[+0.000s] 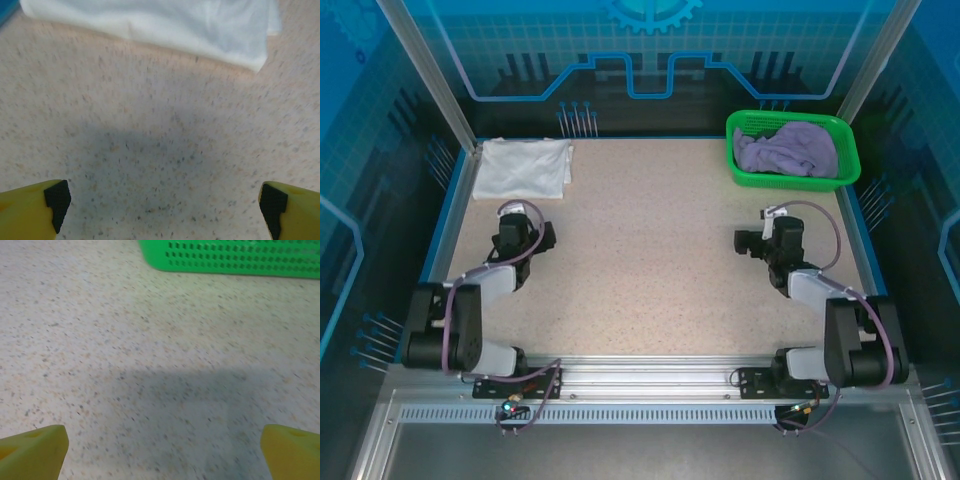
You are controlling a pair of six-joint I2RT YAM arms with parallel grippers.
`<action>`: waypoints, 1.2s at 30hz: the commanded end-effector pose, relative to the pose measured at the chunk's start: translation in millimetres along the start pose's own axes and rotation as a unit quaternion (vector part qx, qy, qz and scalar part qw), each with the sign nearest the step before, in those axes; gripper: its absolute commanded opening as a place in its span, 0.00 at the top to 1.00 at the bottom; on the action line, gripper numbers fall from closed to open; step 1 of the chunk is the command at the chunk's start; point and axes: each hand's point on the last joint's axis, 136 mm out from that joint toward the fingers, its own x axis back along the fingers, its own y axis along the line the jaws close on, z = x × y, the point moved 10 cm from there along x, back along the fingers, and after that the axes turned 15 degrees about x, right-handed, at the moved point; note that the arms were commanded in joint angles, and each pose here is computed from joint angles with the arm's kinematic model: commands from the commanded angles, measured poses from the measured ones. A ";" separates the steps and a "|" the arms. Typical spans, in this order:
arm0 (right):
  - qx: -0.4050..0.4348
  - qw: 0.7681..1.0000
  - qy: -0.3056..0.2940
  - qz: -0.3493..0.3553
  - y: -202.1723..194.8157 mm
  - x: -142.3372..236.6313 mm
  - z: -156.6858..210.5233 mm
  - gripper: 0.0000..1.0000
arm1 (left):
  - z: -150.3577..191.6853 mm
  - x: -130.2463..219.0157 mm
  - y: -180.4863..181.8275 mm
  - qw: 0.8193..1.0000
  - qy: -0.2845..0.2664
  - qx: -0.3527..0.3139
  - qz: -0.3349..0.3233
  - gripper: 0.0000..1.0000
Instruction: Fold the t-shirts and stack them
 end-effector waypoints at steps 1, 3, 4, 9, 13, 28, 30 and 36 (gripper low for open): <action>0.033 0.996 -0.076 -0.013 0.7 -8.3 -27.4 0.00 | -27.3 -14.3 -15.4 0.999 -0.031 0.011 0.039 0.01; 0.047 0.994 -0.095 -0.011 2.4 -10.5 -27.3 0.00 | -26.1 -18.6 -22.4 0.998 -0.020 -0.008 0.058 0.01; 0.045 0.994 -0.097 -0.013 2.4 -11.7 -25.1 0.00 | -23.9 -18.7 -25.4 0.997 -0.018 -0.018 0.068 0.01; 0.088 0.987 -0.134 -0.016 20.8 -10.5 -11.1 0.00 | -2.7 5.9 -19.4 0.984 -0.077 -0.035 0.159 0.01; 0.087 0.986 -0.141 0.009 23.2 -10.1 -3.9 0.00 | 13.1 5.3 -16.9 0.972 -0.106 -0.054 0.203 0.01; 0.063 0.992 -0.112 -0.006 13.3 -19.5 -9.4 0.00 | 11.7 -0.1 -24.0 0.978 -0.084 -0.066 0.182 0.01; 0.063 0.992 -0.112 -0.006 13.4 -19.6 -9.3 0.00 | 11.8 -0.1 -24.6 0.977 -0.085 -0.068 0.181 0.01; 0.059 0.992 -0.110 -0.013 10.9 -20.4 -9.4 0.00 | 11.6 0.2 -24.8 0.977 -0.085 -0.067 0.182 0.01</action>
